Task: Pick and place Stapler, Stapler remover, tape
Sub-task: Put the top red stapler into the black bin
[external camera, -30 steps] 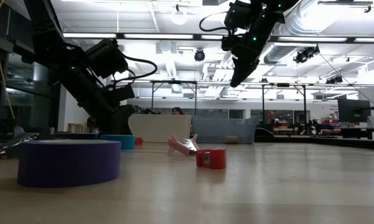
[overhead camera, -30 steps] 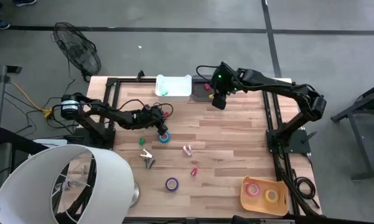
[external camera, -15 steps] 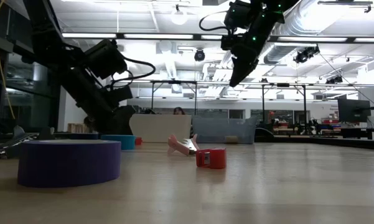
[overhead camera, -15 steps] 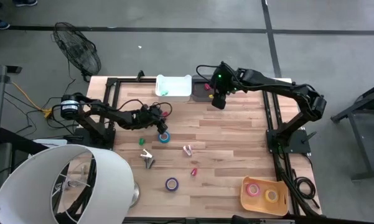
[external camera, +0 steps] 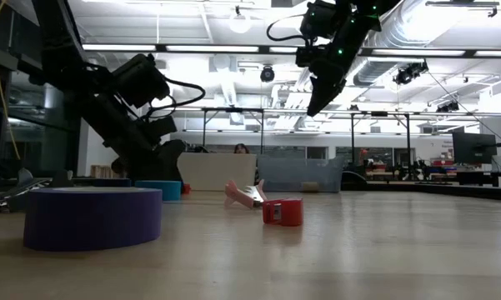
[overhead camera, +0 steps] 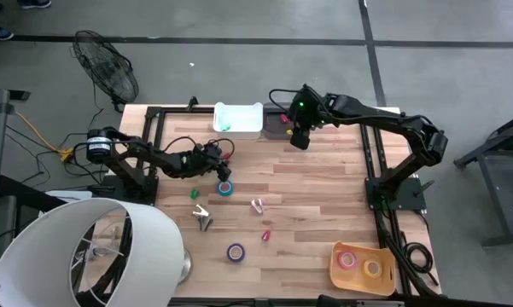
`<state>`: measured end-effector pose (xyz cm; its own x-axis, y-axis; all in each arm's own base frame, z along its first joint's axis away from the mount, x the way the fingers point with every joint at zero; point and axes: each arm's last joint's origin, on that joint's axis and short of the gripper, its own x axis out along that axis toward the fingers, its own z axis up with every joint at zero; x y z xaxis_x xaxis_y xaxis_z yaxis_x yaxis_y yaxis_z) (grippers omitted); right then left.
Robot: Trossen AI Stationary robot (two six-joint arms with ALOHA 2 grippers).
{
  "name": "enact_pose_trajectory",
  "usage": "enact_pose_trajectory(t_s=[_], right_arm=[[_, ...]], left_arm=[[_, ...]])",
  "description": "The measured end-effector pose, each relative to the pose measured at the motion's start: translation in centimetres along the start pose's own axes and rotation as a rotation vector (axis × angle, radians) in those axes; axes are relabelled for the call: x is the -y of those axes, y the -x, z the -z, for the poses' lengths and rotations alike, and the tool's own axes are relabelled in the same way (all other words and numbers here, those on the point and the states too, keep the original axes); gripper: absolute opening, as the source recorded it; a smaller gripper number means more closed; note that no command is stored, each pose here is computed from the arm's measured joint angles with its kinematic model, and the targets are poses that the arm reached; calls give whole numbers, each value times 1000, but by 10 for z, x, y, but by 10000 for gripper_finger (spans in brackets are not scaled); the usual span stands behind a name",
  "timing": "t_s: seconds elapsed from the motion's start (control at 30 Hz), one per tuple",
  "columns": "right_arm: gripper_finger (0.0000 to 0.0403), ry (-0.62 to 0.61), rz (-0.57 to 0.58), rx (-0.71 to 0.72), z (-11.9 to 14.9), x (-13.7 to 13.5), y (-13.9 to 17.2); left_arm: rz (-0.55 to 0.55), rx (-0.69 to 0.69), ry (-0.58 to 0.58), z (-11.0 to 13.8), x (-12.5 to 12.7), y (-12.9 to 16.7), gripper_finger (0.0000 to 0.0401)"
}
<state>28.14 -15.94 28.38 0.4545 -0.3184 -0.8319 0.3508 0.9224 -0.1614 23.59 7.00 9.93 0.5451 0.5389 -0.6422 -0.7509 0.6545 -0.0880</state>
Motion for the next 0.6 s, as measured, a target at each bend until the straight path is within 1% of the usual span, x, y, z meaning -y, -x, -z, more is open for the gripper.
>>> enact_pose_trajectory(t_s=[0.13, 0.23, 0.37, 0.6], right_arm=[[185, 12, 0, 1, 0, 0, 0], [185, 18, 0, 1, 0, 0, 0], [185, 27, 1, 5, 0, 0, 0], [185, 36, 2, 8, -1, 0, 0]], left_arm=[[-6, -5, 0, 0, 0, 0, 252], [-10, -6, -1, 0, 0, 0, 239], [-21, -8, 5, 1, -1, 0, 208], [-33, -17, 12, 2, -2, 0, 141]])
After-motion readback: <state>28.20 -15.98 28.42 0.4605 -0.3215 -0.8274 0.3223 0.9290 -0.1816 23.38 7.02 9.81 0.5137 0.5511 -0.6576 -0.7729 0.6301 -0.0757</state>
